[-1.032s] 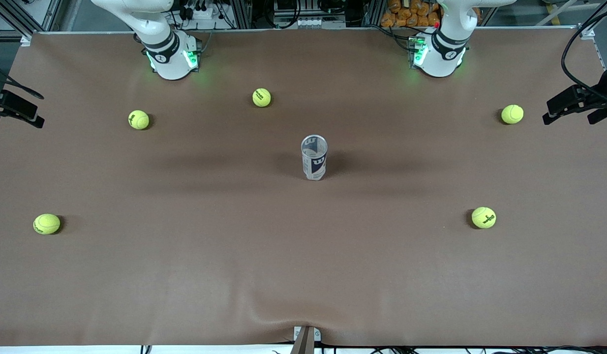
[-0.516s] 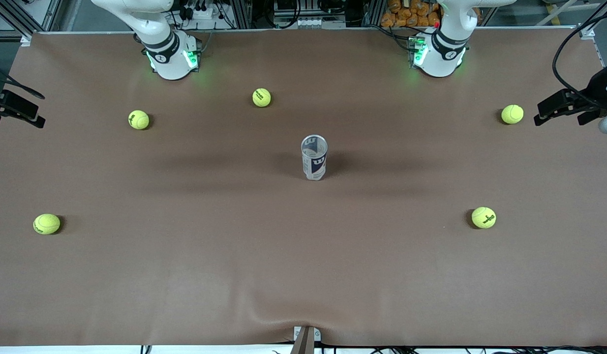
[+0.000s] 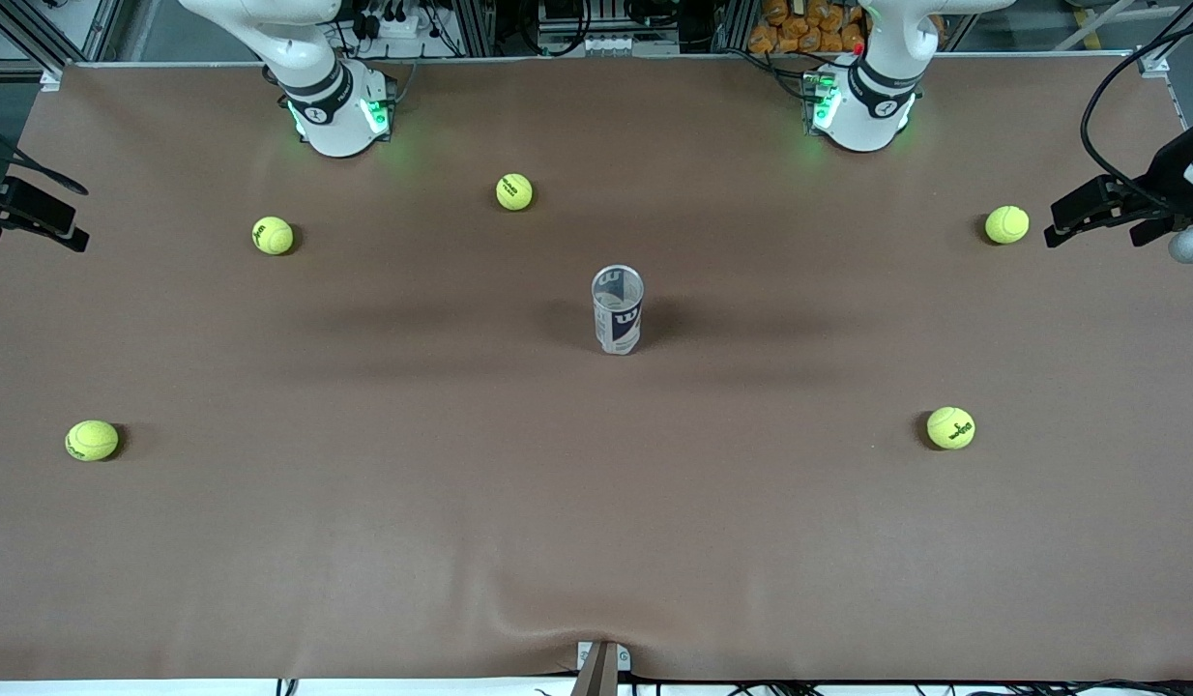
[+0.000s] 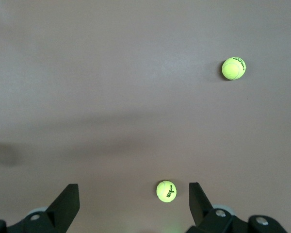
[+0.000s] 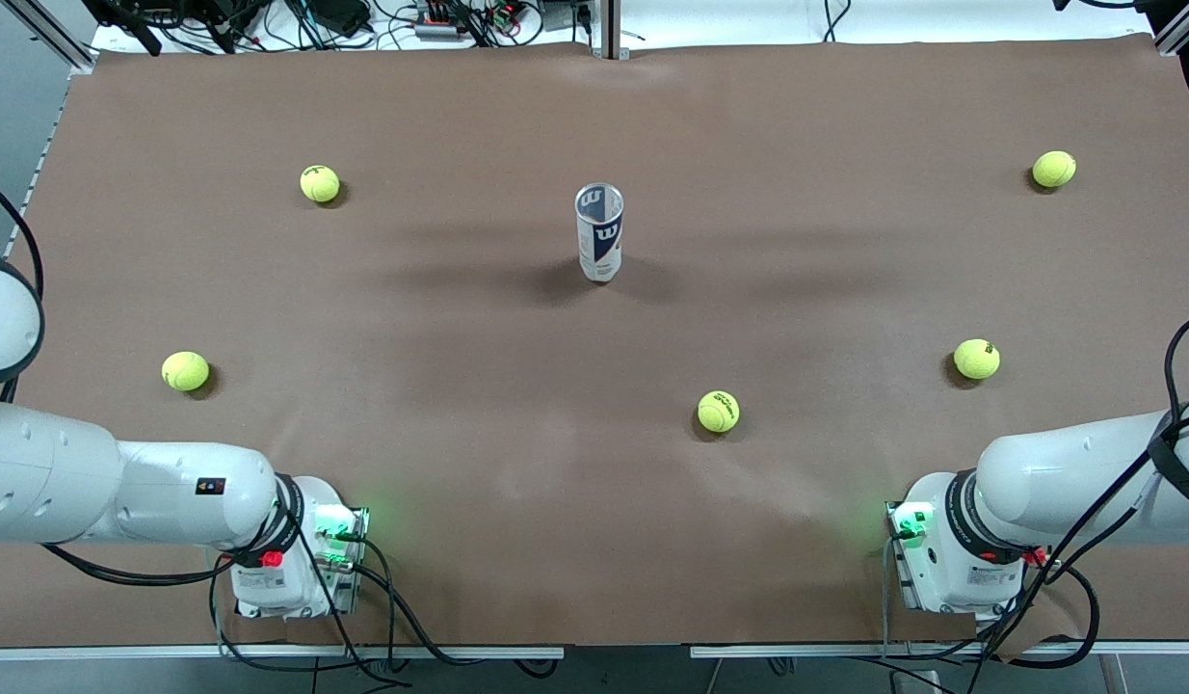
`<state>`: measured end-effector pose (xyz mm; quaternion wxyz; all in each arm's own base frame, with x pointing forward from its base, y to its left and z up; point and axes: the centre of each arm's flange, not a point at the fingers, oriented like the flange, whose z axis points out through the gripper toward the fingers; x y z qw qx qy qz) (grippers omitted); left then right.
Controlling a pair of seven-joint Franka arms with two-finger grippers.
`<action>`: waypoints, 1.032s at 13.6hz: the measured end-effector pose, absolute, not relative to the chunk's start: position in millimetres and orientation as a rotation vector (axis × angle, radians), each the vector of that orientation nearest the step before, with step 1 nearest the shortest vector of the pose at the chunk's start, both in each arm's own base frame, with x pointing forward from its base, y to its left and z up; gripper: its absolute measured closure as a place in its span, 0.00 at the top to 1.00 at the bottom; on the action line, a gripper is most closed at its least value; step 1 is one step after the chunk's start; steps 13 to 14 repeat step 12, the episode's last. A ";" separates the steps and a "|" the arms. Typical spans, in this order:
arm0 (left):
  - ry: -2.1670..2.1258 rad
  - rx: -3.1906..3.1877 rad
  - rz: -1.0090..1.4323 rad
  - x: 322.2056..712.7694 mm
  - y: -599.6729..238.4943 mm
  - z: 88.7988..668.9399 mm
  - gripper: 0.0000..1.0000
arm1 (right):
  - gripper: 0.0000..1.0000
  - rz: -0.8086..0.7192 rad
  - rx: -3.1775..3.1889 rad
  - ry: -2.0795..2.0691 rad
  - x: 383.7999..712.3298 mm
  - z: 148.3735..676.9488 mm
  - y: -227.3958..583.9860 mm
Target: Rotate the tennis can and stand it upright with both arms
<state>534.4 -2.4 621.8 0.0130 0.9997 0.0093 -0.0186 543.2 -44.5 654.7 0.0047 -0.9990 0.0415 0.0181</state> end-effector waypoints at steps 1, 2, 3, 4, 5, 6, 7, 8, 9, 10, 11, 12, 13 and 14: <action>0.030 3.115 -0.058 534.6 -2.6 621.7 1.00 | 1.00 0.055 -3.129 0.130 543.3 654.8 -44.5; 0.032 3.115 -0.056 534.6 -3.0 622.6 1.00 | 1.00 0.054 -3.129 0.130 543.4 654.8 -44.5; 0.032 3.115 -0.052 534.7 -3.0 623.5 1.00 | 1.00 0.053 -3.129 0.130 543.4 654.9 -44.5; 0.031 3.115 -0.051 534.8 -3.3 624.0 1.00 | 1.00 0.051 -3.129 0.130 543.6 655.0 -44.6; 0.030 3.115 -0.049 535.0 -3.8 624.5 1.00 | 1.00 0.050 -3.129 0.130 543.7 655.0 -44.6; 0.028 3.115 -0.049 535.1 -4.5 624.6 1.00 | 1.00 0.049 -3.129 0.130 543.7 655.1 -44.6; 0.027 3.115 -0.049 535.1 -4.9 624.5 1.00 | 1.00 0.049 -3.129 0.130 543.7 655.1 -44.6; 0.027 3.115 -0.049 535.2 -4.9 624.3 1.00 | 1.00 0.049 -3.129 0.131 543.7 655.0 -44.7; 0.027 3.114 -0.050 535.4 -5.0 624.0 1.00 | 1.00 0.049 -3.129 0.131 543.7 655.0 -44.7; 0.027 3.114 -0.051 535.5 -5.1 623.7 1.00 | 1.00 0.050 -3.129 0.131 543.7 655.0 -44.7; 0.027 3.114 -0.052 535.7 -5.1 623.5 1.00 | 1.00 0.050 -3.129 0.131 543.7 655.0 -44.7; 0.027 3.114 -0.052 535.7 -5.1 623.4 1.00 | 1.00 0.050 -3.129 0.131 543.7 655.0 -44.7; 0.027 3.114 -0.052 535.7 -5.1 623.4 1.00 | 1.00 0.050 -3.129 0.131 543.7 655.0 -44.7; 0.027 3.114 -0.052 535.7 -5.1 623.4 1.00 | 1.00 0.050 -3.129 0.131 543.7 655.0 -44.7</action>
